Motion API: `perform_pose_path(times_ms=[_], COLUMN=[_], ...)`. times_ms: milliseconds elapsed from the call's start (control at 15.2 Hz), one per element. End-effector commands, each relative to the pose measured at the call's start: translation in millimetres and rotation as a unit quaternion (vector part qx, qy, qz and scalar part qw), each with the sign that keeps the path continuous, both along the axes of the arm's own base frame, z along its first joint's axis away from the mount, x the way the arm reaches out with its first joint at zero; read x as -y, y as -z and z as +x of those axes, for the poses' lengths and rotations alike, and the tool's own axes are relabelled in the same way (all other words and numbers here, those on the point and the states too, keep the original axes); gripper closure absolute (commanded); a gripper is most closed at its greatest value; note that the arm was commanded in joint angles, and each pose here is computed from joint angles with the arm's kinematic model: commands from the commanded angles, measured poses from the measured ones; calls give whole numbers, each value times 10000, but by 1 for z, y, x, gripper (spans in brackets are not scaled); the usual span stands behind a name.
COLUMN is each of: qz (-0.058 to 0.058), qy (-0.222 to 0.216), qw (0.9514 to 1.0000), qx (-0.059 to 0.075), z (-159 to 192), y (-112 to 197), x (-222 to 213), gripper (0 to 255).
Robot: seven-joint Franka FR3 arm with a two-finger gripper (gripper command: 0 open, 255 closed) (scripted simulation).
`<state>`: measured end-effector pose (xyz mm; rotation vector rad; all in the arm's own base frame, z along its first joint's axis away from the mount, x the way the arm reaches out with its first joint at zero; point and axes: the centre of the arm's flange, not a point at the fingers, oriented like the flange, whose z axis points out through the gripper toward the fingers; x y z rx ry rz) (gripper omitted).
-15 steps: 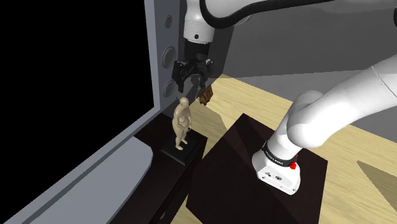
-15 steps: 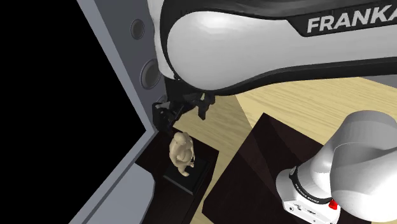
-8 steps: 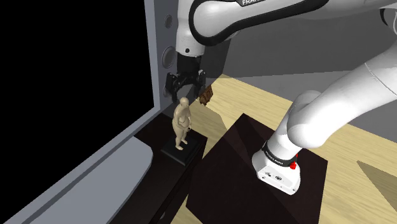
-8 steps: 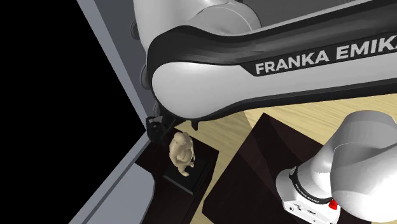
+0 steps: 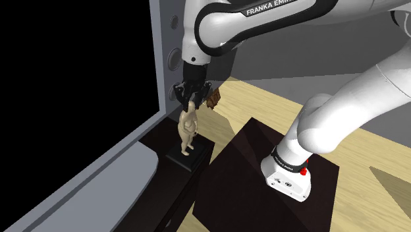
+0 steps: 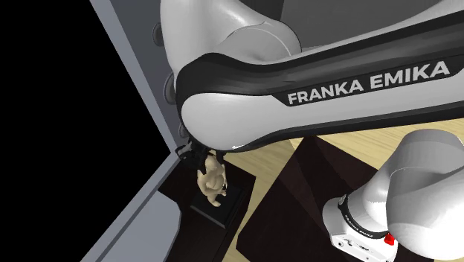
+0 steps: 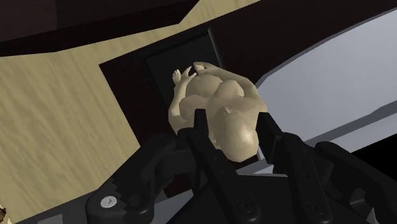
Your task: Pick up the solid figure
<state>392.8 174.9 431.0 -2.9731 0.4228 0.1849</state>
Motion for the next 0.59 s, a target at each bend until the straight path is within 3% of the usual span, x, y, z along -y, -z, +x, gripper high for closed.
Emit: perform_pose_path(times_ms=[0, 330, 528], qz=[1, 1, 1], qy=[-1, -1, -1], qw=[10000, 10000, 10000], qx=[0, 0, 0], z=[0, 0, 0], y=[0, 1, -15], x=[0, 0, 0], gripper=[255, 255, 255])
